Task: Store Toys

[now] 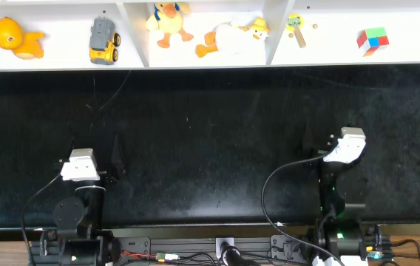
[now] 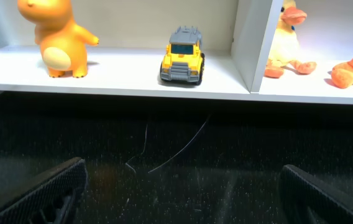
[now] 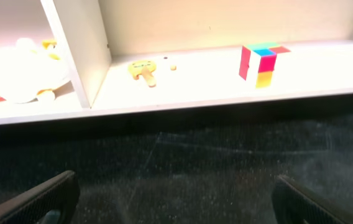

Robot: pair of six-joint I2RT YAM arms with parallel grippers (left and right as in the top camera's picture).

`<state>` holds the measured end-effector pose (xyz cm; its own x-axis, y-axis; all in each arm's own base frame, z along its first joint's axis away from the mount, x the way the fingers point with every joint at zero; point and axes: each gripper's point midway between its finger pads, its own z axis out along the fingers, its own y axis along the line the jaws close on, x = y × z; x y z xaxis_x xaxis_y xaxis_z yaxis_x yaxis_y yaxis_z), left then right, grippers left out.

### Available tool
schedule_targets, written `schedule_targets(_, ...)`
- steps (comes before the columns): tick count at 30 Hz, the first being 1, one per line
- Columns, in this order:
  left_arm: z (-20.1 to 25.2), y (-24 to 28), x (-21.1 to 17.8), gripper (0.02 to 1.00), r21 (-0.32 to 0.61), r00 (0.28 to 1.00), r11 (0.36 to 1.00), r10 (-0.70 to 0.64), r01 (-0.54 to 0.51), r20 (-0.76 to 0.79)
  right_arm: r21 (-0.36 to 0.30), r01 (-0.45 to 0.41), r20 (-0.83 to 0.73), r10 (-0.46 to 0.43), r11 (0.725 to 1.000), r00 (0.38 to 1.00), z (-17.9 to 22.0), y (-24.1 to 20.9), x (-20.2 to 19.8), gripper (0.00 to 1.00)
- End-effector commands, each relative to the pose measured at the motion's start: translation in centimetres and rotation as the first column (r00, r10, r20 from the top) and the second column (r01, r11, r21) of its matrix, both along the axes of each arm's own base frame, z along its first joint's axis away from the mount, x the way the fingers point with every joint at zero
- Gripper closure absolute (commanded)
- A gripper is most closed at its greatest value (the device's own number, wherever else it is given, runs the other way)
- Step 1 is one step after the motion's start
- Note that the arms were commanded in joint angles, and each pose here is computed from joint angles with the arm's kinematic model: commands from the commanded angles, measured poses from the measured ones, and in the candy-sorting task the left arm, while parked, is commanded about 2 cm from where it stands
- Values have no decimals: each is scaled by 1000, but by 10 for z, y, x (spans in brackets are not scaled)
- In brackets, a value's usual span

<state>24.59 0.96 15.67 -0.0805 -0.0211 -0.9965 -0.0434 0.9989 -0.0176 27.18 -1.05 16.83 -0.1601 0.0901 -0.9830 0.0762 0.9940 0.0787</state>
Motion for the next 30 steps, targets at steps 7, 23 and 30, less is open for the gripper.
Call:
schedule_targets(7,0,2,0,20,16,1000,1000,8,-8,3,35,4,95,-8,999,995,-9,0,-14,5)
schedule_targets(23,0,2,0,20,16,1000,1000,8,-8,3,36,-24,164,17,999,986,5,6,-25,5)
schedule_targets(30,0,2,0,20,16,1000,1000,8,-8,3,36,-14,158,8,999,987,4,4,-25,5)
